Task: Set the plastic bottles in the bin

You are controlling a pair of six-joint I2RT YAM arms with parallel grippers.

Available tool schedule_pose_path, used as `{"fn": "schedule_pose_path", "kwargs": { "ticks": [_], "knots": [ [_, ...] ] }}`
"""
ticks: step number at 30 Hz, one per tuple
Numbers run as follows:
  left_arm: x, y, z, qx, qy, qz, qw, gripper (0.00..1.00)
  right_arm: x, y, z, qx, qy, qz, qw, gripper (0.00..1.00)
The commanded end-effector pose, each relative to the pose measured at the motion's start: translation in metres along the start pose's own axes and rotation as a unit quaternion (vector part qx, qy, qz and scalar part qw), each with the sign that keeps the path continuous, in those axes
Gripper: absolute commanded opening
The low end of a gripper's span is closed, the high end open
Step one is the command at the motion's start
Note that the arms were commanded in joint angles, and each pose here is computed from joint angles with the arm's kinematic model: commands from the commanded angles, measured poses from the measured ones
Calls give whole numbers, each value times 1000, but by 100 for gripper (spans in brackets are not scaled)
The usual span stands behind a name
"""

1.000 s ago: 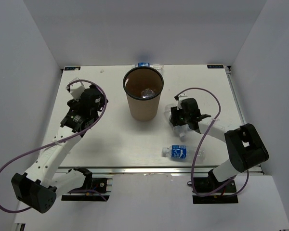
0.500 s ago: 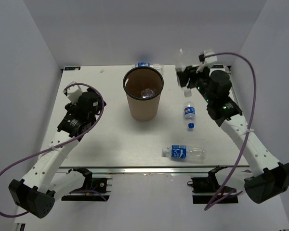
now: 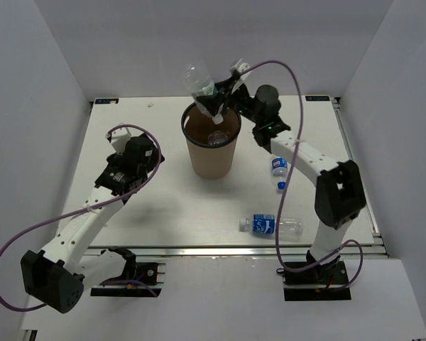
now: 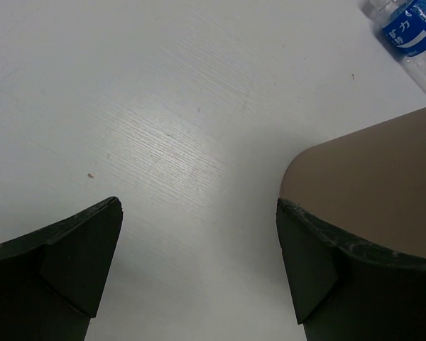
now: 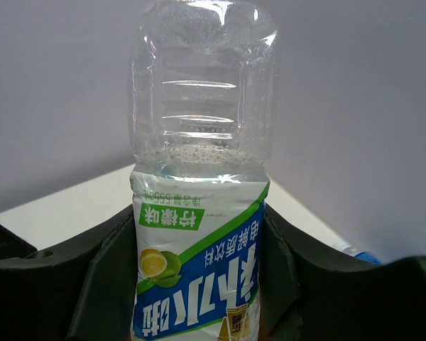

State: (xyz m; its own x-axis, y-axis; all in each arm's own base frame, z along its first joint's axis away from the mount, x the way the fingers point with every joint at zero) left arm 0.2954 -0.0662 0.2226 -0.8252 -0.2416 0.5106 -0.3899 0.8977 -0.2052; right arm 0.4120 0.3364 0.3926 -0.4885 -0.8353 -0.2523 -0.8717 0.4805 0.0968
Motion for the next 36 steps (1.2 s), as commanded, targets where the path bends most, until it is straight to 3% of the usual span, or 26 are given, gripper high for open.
{"fn": "schedule_pose_path", "kwargs": {
  "ticks": [1, 4, 6, 11, 13, 20, 24, 30, 32, 33, 35, 36],
  "knots": [
    [-2, -4, 3, -3, 7, 8, 1000, 98, -22, 31, -48, 28, -105, -72, 991, 51],
    [-3, -5, 5, -6, 10, 10, 1000, 98, -28, 33, -30, 9, -101, -86, 991, 50],
    [-3, -6, 4, -2, 5, 13, 1000, 98, -28, 34, -13, 7, -89, -92, 992, 55],
    [-5, -11, 6, -4, 6, 28, 1000, 98, -26, 28, 21, 0, -41, -90, 995, 75],
    [-6, -6, 6, -8, 5, 13, 1000, 98, -22, 29, 32, -13, -21, -87, 996, 89],
    [-8, -4, 13, -6, 10, 12, 1000, 98, -2, 32, 25, 0, -25, -68, 997, 89],
    [-9, -2, 15, -10, 12, 5, 1000, 98, 14, 36, -8, 7, -45, -44, 998, 89],
    [-9, 0, 15, -10, 11, 2, 1000, 98, 50, 8, -38, -5, -14, 99, 995, 89],
    [-10, 0, 17, -12, 13, 2, 1000, 98, 71, -26, -35, -22, 7, 211, 977, 89],
    [-11, -1, 17, -11, 13, 3, 1000, 98, 92, -44, -23, -42, 51, 267, 962, 90],
    [-12, -1, 20, -13, 17, 4, 1000, 98, 128, -70, -10, -114, 66, 383, 914, 89],
    [-13, -1, 21, -14, 17, 2, 1000, 98, 161, -83, 18, -139, 116, 429, 885, 89]
  ]
}}
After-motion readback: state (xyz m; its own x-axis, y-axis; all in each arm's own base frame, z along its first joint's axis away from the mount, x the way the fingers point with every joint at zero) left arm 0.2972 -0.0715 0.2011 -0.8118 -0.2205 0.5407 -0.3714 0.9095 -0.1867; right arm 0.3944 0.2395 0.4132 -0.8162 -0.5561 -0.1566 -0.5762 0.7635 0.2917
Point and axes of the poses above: each gripper's point midway between its finger pads, its own x axis back along the fingers, its own y axis along the line the jaws close on, z = x × y, the point moved 2 cm from there along x, back along the fingers, and after that the axes turned 7 degrees about -x, right-handed, at the moved point
